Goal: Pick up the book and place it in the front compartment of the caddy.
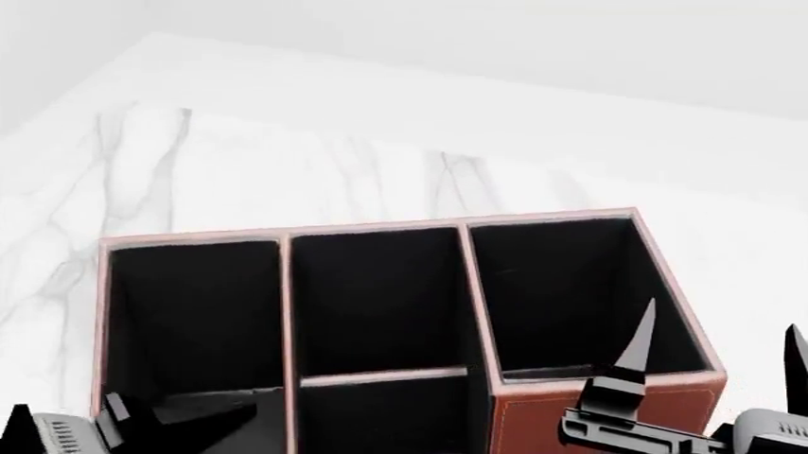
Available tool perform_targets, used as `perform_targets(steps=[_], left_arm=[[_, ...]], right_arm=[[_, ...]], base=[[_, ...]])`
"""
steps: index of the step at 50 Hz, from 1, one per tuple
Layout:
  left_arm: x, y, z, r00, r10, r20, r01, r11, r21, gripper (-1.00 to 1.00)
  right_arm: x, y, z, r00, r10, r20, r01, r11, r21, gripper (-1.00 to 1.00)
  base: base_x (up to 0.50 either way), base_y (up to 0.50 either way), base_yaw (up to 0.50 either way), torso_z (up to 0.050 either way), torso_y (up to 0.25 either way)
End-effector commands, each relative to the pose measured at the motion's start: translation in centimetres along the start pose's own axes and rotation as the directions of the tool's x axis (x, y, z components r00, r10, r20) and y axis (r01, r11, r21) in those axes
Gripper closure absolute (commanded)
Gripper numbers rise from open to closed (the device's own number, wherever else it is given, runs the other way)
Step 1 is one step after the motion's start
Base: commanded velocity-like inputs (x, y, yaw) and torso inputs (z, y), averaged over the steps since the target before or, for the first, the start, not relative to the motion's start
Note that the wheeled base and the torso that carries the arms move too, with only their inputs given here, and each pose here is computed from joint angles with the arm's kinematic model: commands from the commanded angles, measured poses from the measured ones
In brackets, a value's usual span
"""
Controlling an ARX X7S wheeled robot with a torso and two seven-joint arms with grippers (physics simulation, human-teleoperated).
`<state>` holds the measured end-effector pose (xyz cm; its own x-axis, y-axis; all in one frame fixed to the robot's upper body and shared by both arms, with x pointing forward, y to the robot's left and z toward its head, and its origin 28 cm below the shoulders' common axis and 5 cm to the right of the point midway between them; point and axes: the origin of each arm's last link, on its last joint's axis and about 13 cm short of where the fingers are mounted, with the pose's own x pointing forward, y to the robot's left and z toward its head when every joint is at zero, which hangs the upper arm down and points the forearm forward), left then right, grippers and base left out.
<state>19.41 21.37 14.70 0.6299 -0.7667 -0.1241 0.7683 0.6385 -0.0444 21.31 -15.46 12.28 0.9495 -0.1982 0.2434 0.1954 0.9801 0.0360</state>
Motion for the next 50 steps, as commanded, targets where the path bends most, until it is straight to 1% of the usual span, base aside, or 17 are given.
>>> perform_targets(steps=[1, 5, 17, 21, 22, 25, 29, 31, 33, 39, 43, 48, 50], left_arm=[[-0.7, -2.0, -0.4, 0.956, -0.236, -0.176, 0.24, 0.971, 0.006, -1.0], [-0.7, -2.1, -0.2, 0.951, -0.246, -0.189, 0.252, 0.968, 0.009, -1.0], [-0.7, -2.3, -0.3, 0.933, -0.287, -0.216, 0.29, 0.957, -0.019, -1.0], [-0.9, -2.5, -0.4, 0.917, -0.326, -0.231, 0.328, 0.944, -0.027, -1.0], [-0.9, -2.5, -0.5, 0.908, -0.343, -0.24, 0.347, 0.937, -0.028, -1.0], [-1.0, -2.6, -0.7, 0.899, -0.359, -0.251, 0.363, 0.931, -0.034, -1.0], [-1.0, -2.6, -0.8, 0.889, -0.372, -0.266, 0.371, 0.927, -0.057, -1.0], [-0.9, -2.6, -1.2, 0.879, -0.381, -0.286, 0.374, 0.924, -0.082, -1.0], [-0.9, -2.7, -1.5, 0.877, -0.384, -0.289, 0.378, 0.922, -0.08, -1.0], [-0.7, -2.7, -1.5, 0.862, -0.415, -0.292, 0.393, 0.91, -0.133, -1.0], [-0.7, -2.8, -1.9, 0.85, -0.426, -0.309, 0.401, 0.905, -0.143, -1.0], [-0.5, -2.5, -2.3, 0.845, -0.414, -0.338, 0.393, 0.91, -0.133, -1.0], [-0.4, -2.5, -2.5, 0.833, -0.425, -0.354, 0.403, 0.905, -0.137, -1.0]], right_arm=[[0.1, -0.8, -0.1, 1.0, -0.031, 0.001, 0.031, 1.0, -0.002, -1.0], [0.1, -0.8, -0.3, 1.0, -0.03, -0.001, 0.03, 1.0, 0.0, -1.0], [0.0, -0.9, -0.4, 0.999, -0.033, -0.002, 0.033, 0.999, -0.001, -1.0], [0.0, -0.9, -0.5, 0.999, -0.033, -0.002, 0.033, 0.999, -0.001, -1.0], [0.0, -0.9, -0.4, 0.999, -0.033, -0.003, 0.033, 0.999, -0.001, -1.0], [0.0, -0.9, -0.5, 1.0, -0.031, -0.005, 0.031, 1.0, -0.002, -1.0], [0.0, -0.9, -0.4, 0.999, -0.032, -0.006, 0.032, 0.999, -0.001, -1.0], [0.0, -0.9, -0.5, 1.0, -0.031, -0.007, 0.031, 1.0, 0.001, -1.0], [0.0, -0.8, -0.6, 1.0, -0.03, -0.007, 0.03, 1.0, -0.001, -1.0], [0.0, -0.8, -0.6, 1.0, -0.03, -0.009, 0.03, 1.0, 0.001, -1.0], [0.0, -0.8, -0.7, 1.0, -0.028, -0.01, 0.028, 1.0, -0.001, -1.0], [0.1, -0.8, -0.8, 1.0, -0.028, -0.012, 0.028, 1.0, -0.001, -1.0], [0.0, -0.8, -0.8, 1.0, -0.028, -0.011, 0.028, 1.0, -0.001, -1.0]], base=[[0.0, 0.0, 0.0, 0.0, 0.0], [0.0, 0.0, 0.0, 0.0, 0.0], [0.0, 0.0, 0.0, 0.0, 0.0], [0.0, 0.0, 0.0, 0.0, 0.0], [0.0, 0.0, 0.0, 0.0, 0.0], [0.0, 0.0, 0.0, 0.0, 0.0], [0.0, 0.0, 0.0, 0.0, 0.0], [0.0, 0.0, 0.0, 0.0, 0.0], [0.0, 0.0, 0.0, 0.0, 0.0], [0.0, 0.0, 0.0, 0.0, 0.0], [0.0, 0.0, 0.0, 0.0, 0.0], [0.0, 0.0, 0.0, 0.0, 0.0], [0.0, 0.0, 0.0, 0.0, 0.0]])
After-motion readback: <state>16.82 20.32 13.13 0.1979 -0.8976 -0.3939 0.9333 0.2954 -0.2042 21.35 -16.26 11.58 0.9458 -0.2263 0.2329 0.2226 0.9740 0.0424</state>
